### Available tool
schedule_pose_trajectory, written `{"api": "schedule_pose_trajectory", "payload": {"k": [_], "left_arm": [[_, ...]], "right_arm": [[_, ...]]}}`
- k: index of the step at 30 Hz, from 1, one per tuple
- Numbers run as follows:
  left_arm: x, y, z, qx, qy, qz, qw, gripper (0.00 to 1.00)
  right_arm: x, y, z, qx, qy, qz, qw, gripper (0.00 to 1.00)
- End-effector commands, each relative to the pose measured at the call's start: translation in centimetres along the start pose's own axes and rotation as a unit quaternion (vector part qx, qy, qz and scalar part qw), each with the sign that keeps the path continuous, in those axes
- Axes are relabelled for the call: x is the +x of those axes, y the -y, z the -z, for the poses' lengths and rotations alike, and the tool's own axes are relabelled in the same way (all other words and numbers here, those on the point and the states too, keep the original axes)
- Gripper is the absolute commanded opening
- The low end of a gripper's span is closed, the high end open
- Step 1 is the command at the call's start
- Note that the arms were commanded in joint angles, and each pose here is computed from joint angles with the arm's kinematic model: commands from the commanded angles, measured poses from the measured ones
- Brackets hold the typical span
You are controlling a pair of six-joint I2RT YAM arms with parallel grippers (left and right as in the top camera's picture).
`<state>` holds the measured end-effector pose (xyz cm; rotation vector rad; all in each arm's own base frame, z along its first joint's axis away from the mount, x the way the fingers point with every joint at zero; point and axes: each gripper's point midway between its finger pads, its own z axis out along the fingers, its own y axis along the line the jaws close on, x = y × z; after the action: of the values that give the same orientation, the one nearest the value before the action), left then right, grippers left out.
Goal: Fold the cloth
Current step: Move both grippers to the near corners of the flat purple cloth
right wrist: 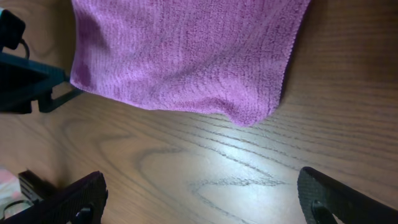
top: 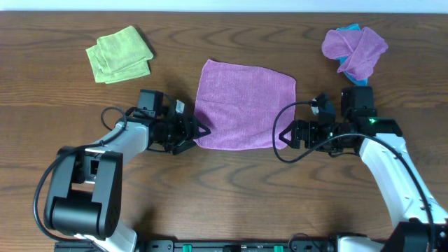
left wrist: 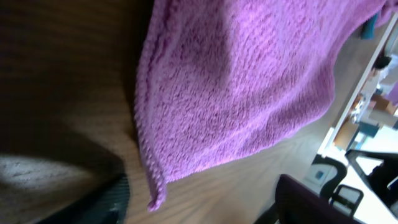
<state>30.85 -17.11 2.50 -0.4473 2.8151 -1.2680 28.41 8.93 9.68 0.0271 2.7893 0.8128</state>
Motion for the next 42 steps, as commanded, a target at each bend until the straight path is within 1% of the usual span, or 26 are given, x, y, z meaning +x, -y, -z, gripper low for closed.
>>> {"api": "schedule_pose_trajectory", "payload": {"k": [1, 4, 6, 8, 9, 11, 12, 16, 17, 18, 19, 21, 23, 25, 28, 31, 37, 40, 42], "left_arm": [[-0.2, -0.1, -0.5, -0.010, 0.010, 0.001, 1.000, 0.65], [-0.3, -0.2, -1.1, -0.014, 0.012, -0.007, 1.000, 0.58], [-0.2, -0.7, -1.7, -0.021, 0.008, -0.008, 1.000, 0.50], [0.1, -1.3, -2.5, -0.025, -0.003, -0.003, 1.000, 0.40], [0.2, -1.5, -2.7, -0.025, -0.007, -0.001, 1.000, 0.31], [0.4, -1.7, -3.1, -0.021, -0.015, 0.002, 1.000, 0.08], [0.5, -1.6, -3.1, -0.016, -0.020, -0.002, 1.000, 0.06], [0.7, -1.1, -2.9, 0.000, -0.027, -0.020, 0.999, 0.05], [0.7, -1.0, -2.9, 0.003, -0.029, -0.018, 0.999, 0.06], [0.7, -0.8, -2.8, 0.010, -0.031, -0.017, 0.999, 0.14], [0.8, -0.6, -2.7, 0.017, -0.034, -0.016, 0.999, 0.22], [0.8, -0.1, -2.2, 0.038, -0.042, -0.012, 0.998, 0.46], [0.8, -0.1, -1.4, 0.045, -0.044, 0.000, 0.998, 0.56], [0.8, -0.4, -0.5, 0.038, -0.039, 0.006, 0.999, 0.62], [0.6, -1.2, 1.1, 0.012, -0.022, 0.014, 1.000, 0.68], [0.3, -1.0, 2.2, -0.001, -0.004, 0.013, 1.000, 0.71], [0.1, 0.5, 3.6, 0.006, 0.019, -0.003, 1.000, 0.71], [0.1, -0.1, 4.0, -0.019, 0.031, 0.000, 0.999, 0.72], [0.4, -0.7, 4.0, -0.032, 0.026, 0.011, 0.999, 0.72]], "right_arm": [[0.1, -0.7, 0.3, -0.019, 0.004, -0.005, 1.000, 0.98], [0.1, -0.8, 0.4, -0.023, 0.003, -0.004, 1.000, 0.98], [0.1, -0.9, 0.4, -0.026, 0.003, -0.004, 1.000, 0.98], [0.2, -0.9, 0.4, -0.026, 0.002, -0.005, 1.000, 0.98], [0.2, -0.9, 0.4, -0.026, 0.001, -0.006, 1.000, 0.98], [0.3, -0.9, 0.4, -0.026, 0.000, -0.006, 1.000, 0.98], [0.3, -0.9, 0.4, -0.026, 0.000, -0.006, 1.000, 0.98], [0.3, -0.9, 0.4, -0.026, 0.000, -0.006, 1.000, 0.98], [0.3, -0.9, 0.4, -0.026, 0.000, -0.006, 1.000, 0.98], [0.3, -0.9, 0.4, -0.026, 0.000, -0.006, 1.000, 0.98], [0.3, -0.9, 0.4, -0.026, 0.000, -0.006, 1.000, 0.99], [0.3, -0.9, 0.4, -0.026, 0.000, -0.006, 1.000, 0.99], [0.3, -0.9, 0.4, -0.026, 0.000, -0.007, 1.000, 0.98], [0.3, -0.9, 0.4, -0.026, -0.001, -0.007, 1.000, 0.99], [0.3, -0.9, 0.4, -0.026, -0.001, -0.007, 1.000, 0.99], [0.3, -0.9, 0.4, -0.026, -0.001, -0.007, 1.000, 0.99], [0.3, -0.9, 0.4, -0.026, -0.001, -0.007, 1.000, 0.99], [0.2, -0.9, 0.4, -0.026, 0.001, -0.006, 1.000, 0.99], [0.2, -0.9, 0.4, -0.026, 0.002, -0.005, 1.000, 0.99]]}}
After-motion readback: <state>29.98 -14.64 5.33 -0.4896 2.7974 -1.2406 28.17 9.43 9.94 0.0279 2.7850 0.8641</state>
